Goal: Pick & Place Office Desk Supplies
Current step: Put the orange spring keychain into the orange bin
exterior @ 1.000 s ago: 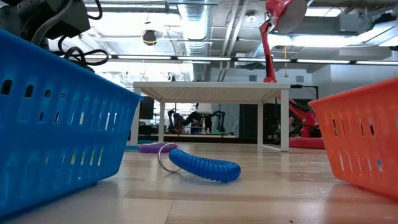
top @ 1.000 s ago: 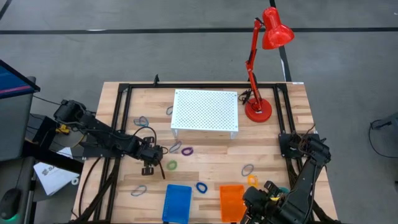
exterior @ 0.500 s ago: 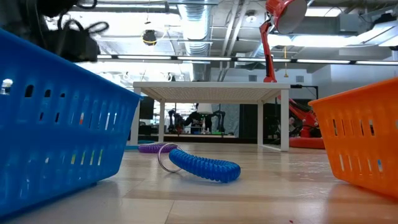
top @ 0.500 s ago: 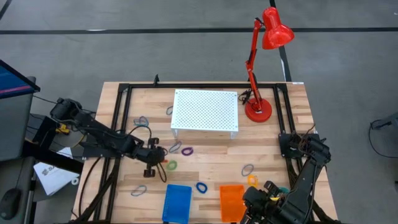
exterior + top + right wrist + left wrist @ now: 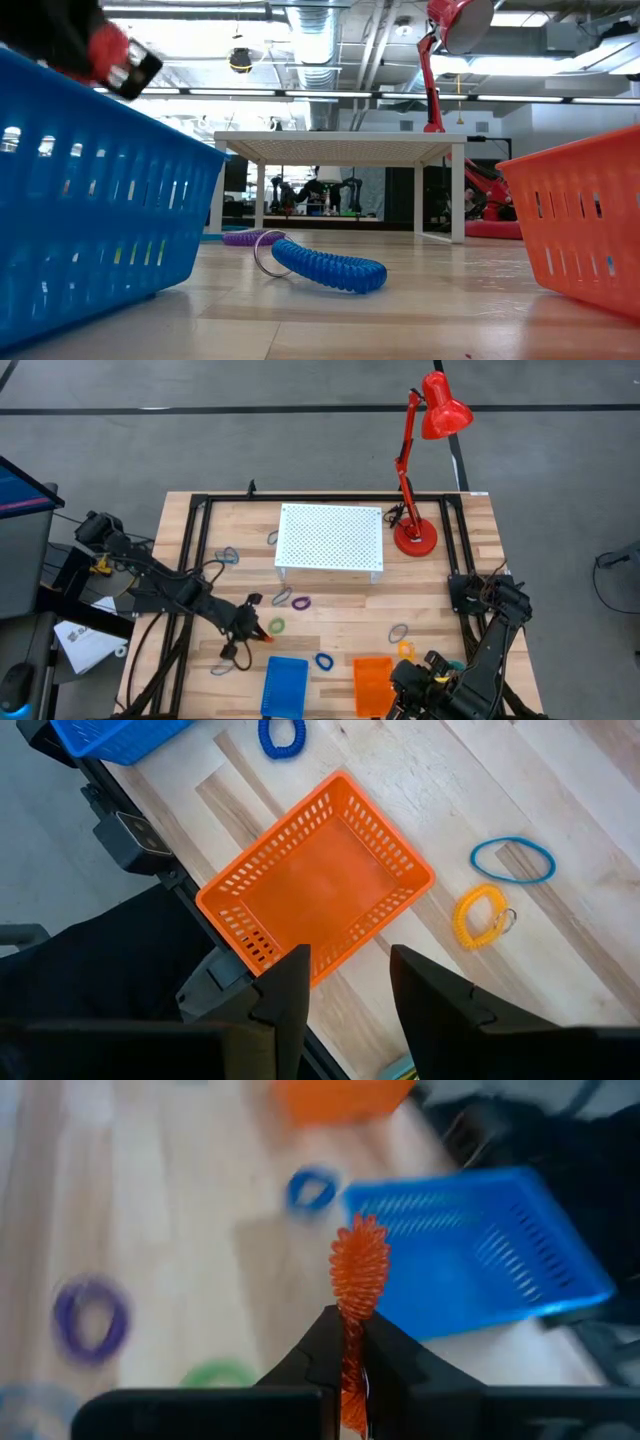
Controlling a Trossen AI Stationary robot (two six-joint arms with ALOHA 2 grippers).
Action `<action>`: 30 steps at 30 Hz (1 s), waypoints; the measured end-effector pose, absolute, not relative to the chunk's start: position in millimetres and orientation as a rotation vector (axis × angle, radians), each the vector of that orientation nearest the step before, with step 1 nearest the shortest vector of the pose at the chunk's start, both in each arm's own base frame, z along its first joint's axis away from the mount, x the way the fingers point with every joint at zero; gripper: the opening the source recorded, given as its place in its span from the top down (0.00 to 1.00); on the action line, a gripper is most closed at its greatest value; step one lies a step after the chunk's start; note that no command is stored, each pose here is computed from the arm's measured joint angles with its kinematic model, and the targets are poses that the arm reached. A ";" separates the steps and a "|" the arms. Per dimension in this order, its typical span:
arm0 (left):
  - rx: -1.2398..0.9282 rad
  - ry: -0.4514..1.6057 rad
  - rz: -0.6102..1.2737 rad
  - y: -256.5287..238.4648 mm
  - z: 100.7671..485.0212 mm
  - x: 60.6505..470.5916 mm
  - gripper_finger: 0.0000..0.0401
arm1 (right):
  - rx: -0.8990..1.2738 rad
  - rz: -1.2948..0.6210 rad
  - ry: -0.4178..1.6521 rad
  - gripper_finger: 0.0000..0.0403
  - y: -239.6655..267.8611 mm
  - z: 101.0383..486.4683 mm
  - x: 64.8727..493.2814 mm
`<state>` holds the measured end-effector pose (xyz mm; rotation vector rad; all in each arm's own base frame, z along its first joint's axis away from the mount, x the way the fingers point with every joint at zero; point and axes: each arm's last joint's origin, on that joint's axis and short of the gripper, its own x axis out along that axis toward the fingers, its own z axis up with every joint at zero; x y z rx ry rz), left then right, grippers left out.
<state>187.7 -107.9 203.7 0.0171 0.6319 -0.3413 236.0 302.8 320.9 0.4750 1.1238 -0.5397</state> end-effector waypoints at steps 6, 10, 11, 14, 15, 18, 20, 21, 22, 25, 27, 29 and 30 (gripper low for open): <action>0.051 0.468 -0.438 -114.7 213.8 198.3 0.98 | 0.428 -0.525 1.094 0.66 302.8 320.3 237.3; 0.078 0.329 -0.523 -120.8 220.8 207.2 0.98 | 0.331 -0.493 1.045 0.66 304.3 316.8 241.0; 0.091 0.291 -0.546 -122.8 221.8 209.7 0.98 | 0.300 -0.482 1.028 0.66 305.1 315.5 242.4; 0.126 0.164 -0.625 -129.0 226.3 216.2 0.98 | 0.202 -0.432 0.955 0.66 307.3 313.8 248.0; 0.140 0.131 -0.648 -130.7 227.0 217.9 0.98 | 0.172 -0.413 0.919 0.66 307.7 313.5 251.1; 0.178 0.079 -0.669 -133.0 225.1 222.9 0.98 | 0.055 -0.368 0.815 0.66 310.4 313.7 257.5; 0.199 0.060 -0.661 -132.4 223.4 226.4 0.98 | -0.015 -0.355 0.746 0.66 310.9 315.8 261.4; 0.208 0.053 -0.656 -132.1 222.0 228.5 0.98 | -0.048 -0.349 0.712 0.66 310.9 315.6 264.9; 0.214 0.040 -0.649 -131.7 221.0 231.0 0.98 | -0.098 -0.346 0.681 0.66 311.0 314.8 267.6; 0.208 0.004 -0.653 -129.7 218.1 238.1 0.98 | -0.229 -0.352 0.602 0.65 311.1 311.6 275.8; 0.203 -0.024 -0.681 -128.4 216.7 242.0 0.98 | -0.274 -0.351 0.576 0.64 309.1 308.4 284.4; 0.202 -0.030 -0.695 -127.6 213.5 246.4 0.98 | -0.312 -0.345 0.576 0.62 306.5 303.1 293.1; 0.206 -0.028 -0.694 -127.6 212.6 248.8 0.98 | -0.318 -0.342 0.575 0.60 305.1 300.8 297.5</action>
